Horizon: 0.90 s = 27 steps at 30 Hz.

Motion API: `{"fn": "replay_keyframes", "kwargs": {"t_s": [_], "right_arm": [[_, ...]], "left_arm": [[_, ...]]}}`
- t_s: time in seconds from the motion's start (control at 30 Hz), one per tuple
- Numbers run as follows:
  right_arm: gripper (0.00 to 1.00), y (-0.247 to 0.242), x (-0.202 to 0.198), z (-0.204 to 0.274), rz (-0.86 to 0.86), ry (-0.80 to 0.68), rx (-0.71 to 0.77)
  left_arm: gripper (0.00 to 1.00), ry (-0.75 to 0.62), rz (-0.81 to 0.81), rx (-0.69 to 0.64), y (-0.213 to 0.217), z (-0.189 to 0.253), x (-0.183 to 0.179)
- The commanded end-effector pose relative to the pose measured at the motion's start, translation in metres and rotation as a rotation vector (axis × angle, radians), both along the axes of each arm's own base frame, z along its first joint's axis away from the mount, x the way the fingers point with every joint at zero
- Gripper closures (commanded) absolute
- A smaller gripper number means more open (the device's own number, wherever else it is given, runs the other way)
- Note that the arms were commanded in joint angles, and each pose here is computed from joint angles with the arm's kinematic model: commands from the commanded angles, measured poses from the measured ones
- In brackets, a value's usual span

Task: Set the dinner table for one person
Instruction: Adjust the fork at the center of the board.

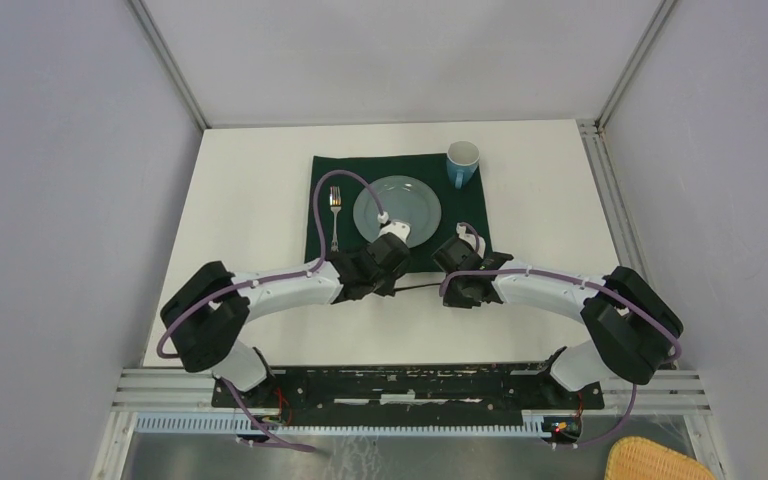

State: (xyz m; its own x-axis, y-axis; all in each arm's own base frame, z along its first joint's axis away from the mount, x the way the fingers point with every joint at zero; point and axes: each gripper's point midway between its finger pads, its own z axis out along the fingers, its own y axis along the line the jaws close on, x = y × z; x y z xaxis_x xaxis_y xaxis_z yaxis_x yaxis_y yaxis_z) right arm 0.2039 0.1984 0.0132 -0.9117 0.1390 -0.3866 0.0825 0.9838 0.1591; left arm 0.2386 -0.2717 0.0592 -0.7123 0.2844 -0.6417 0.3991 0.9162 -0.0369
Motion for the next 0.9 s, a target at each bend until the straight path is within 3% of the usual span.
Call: {"fn": "replay_keyframes", "kwargs": {"t_s": [0.0, 0.4, 0.87], "right_arm": [[1.0, -0.006, 0.0, 0.001, -0.015, -0.007, -0.019], [1.0, -0.011, -0.003, 0.001, -0.014, -0.007, -0.03], [1.0, -0.006, 0.004, -0.001, -0.008, -0.018, -0.032]], "left_arm": [[0.98, -0.036, -0.03, 0.019, -0.008, -0.013, 0.009], [0.98, -0.015, -0.046, 0.033, -0.019, -0.03, 0.014], [0.98, 0.076, -0.047, -0.017, -0.023, -0.032, -0.004]]}}
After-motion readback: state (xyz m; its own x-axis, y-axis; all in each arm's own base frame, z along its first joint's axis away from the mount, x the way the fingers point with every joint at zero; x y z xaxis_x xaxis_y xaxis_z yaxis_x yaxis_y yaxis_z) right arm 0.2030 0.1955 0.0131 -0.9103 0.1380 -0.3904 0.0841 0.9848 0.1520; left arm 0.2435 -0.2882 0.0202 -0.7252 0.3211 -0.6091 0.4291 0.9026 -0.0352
